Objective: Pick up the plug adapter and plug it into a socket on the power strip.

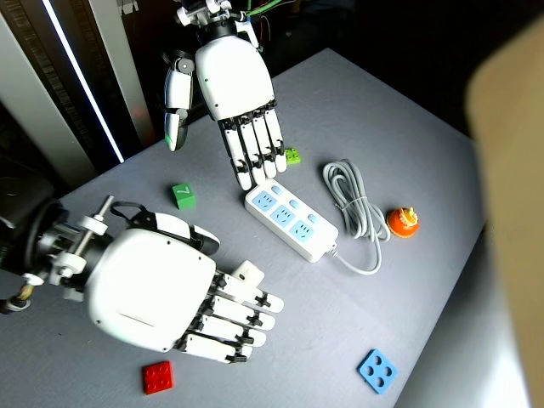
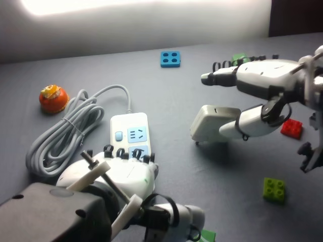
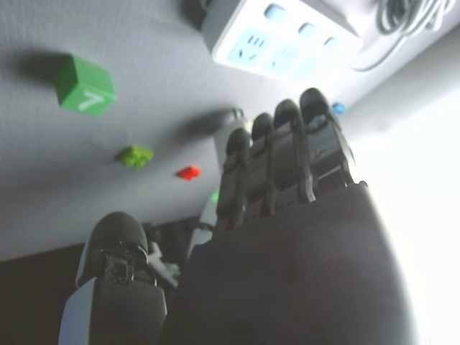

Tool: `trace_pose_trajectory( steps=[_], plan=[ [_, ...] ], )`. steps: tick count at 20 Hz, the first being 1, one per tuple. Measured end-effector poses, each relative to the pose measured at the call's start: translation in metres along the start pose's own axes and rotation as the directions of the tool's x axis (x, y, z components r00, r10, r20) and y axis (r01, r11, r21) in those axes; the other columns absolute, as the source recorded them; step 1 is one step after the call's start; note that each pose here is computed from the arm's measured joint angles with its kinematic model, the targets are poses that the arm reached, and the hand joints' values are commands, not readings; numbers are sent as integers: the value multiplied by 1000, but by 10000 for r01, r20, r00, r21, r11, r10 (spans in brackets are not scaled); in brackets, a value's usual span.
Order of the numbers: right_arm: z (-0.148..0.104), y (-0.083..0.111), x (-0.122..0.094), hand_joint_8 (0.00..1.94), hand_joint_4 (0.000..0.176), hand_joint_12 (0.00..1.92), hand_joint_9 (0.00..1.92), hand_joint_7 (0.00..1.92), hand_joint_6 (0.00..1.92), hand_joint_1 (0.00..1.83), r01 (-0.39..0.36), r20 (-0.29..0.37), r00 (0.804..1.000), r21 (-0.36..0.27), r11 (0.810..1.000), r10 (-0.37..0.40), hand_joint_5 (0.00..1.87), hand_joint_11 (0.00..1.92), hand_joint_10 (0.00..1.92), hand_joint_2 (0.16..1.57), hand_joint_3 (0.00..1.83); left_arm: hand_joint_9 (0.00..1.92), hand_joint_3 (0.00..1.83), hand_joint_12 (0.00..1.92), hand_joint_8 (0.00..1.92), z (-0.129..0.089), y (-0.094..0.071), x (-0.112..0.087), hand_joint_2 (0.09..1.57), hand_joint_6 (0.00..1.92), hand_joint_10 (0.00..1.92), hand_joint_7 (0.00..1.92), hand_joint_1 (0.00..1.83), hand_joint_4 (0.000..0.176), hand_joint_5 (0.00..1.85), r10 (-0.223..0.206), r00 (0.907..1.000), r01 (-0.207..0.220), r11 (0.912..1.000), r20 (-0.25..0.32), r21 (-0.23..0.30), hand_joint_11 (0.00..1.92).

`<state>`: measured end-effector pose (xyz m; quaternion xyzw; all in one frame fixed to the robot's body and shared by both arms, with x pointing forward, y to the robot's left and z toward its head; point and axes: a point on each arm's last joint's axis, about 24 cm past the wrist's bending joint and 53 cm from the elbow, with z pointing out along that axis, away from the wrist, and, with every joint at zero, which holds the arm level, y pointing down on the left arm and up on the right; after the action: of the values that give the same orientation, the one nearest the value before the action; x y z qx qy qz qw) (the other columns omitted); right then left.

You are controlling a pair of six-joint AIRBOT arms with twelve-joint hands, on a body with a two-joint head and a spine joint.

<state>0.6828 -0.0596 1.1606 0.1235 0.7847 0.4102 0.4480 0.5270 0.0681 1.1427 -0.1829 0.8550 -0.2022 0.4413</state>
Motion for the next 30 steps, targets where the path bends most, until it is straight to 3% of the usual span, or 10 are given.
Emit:
trace_pose_trajectory(
  steps=[3,8,17,26,30],
  plan=[
    [10,-5,9,0,0,585,203,202,0,927,10,-223,9998,76,10000,-8,220,0,0,1107,2,89,0,233,2,4,6,3,1220,3,2,102,0,0,112,-41,10000,41,9999,-46,-120,0],
    [28,-10,12,0,0,607,218,217,0,956,-281,-251,9993,210,9994,287,220,0,1,1090,0,107,0,278,1,13,8,9,1224,0,1,116,0,0,135,115,9999,-116,9999,-116,-105,0],
    [34,-20,18,2,0,602,224,239,2,924,-186,-431,9989,366,9992,201,255,0,3,1111,1,130,0,288,6,19,10,28,1222,4,8,126,0,0,131,92,9990,-94,9999,-431,-51,0],
    [36,-20,23,1,0,691,244,224,0,934,-27,-530,9986,362,9993,46,215,0,6,1124,2,127,1,266,0,39,14,10,1224,2,3,104,0,0,107,-39,10000,38,9998,-47,-184,0],
    [37,-21,21,10,0,889,317,287,9,961,-24,-466,9989,393,9992,43,269,0,14,1108,0,140,0,274,5,42,18,13,1223,4,5,112,0,0,106,-142,9998,140,9996,-100,-232,0]
  ],
)
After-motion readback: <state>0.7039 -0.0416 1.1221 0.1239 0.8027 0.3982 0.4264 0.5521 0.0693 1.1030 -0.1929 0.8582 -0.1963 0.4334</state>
